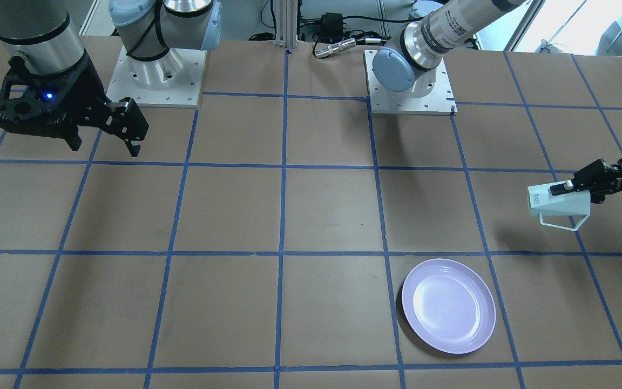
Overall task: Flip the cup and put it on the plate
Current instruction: 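Carry the cup with the left gripper over the lavender plate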
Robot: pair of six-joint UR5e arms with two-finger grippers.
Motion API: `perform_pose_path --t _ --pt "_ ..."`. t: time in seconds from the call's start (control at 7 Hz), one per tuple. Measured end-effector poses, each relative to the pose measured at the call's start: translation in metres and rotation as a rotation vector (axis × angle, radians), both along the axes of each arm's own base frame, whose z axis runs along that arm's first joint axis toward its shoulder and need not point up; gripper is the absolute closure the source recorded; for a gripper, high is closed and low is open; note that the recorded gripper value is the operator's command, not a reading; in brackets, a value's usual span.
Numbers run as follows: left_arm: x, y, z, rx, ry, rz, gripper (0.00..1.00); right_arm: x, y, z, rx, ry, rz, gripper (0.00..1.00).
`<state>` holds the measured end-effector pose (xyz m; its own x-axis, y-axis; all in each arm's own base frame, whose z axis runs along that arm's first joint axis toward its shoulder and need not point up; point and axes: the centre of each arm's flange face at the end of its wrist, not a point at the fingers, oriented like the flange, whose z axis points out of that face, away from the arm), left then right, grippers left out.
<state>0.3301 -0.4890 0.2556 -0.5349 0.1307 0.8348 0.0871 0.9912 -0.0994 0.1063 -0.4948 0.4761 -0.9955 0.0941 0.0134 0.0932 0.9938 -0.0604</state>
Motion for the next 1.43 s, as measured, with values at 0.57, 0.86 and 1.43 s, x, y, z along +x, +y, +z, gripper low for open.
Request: perform_pose_path --t 0.57,0.86,1.43 --pt "-0.085 -0.042 0.072 0.028 -0.168 -0.028 1.0 0.0 0.0 0.0 0.001 -0.001 0.0 0.0" --pt "-0.132 -0.063 0.097 0.057 -0.248 -0.011 1.0 0.0 0.0 0.0 0.001 0.0 0.0 0.0" --pt "-0.213 -0.099 0.123 0.03 -0.404 -0.001 1.0 0.0 0.0 0.0 0.0 0.0 0.0 0.0"
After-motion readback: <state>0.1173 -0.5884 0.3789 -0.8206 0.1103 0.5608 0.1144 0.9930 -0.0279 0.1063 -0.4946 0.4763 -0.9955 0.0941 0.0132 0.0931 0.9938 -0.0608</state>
